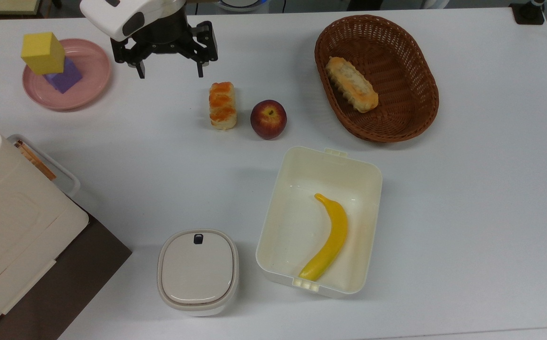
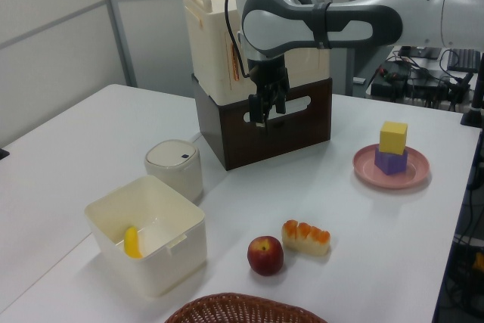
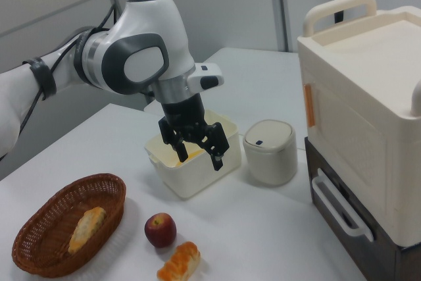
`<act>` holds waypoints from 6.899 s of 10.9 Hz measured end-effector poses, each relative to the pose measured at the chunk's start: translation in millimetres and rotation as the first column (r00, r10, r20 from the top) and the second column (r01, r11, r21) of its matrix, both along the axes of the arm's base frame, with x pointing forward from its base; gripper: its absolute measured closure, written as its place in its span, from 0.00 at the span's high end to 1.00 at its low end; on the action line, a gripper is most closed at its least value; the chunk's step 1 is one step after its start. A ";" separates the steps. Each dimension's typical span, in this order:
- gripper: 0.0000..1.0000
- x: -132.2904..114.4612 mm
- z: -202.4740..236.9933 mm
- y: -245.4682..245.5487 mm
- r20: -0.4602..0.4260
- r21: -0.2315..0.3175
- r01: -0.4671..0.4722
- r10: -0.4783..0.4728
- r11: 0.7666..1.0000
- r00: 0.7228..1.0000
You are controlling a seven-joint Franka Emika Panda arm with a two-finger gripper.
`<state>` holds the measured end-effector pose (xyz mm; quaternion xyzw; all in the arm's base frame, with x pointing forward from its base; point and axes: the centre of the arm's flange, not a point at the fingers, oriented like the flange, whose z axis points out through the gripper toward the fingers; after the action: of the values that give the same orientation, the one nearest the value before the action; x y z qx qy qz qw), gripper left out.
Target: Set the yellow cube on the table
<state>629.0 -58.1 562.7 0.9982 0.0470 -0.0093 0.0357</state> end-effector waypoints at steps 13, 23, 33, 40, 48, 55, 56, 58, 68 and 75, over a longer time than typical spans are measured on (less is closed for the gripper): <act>1.00 -12.6 -20.7 7.9 -0.133 0.029 0.002 0.002 1.000 0.991; 1.00 -10.4 -187.8 33.9 -0.445 0.044 -0.072 0.084 0.996 0.892; 0.49 -10.0 -254.0 45.4 -0.548 0.004 -0.130 0.111 0.991 0.829; 1.00 -7.9 -154.4 5.4 -0.443 -0.010 -0.090 0.076 0.996 0.893; 1.00 -61.7 -94.2 -193.5 -0.422 -0.065 -0.046 0.015 0.997 0.906; 1.00 -123.4 -116.3 -320.4 -0.432 0.026 -0.034 0.042 0.999 0.901; 1.00 -123.1 -122.6 -325.7 -0.429 0.023 -0.032 0.039 0.999 0.903; 1.00 -122.1 -135.2 -332.8 -0.426 0.019 -0.031 0.036 0.999 0.904; 0.52 -104.4 -151.7 -321.1 -0.416 0.025 -0.069 0.073 0.997 0.907; 0.52 -59.1 -107.7 -219.4 -0.354 0.047 -0.157 0.164 0.986 0.921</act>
<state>569.9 -277.5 455.0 0.9729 0.1344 -0.1871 0.0184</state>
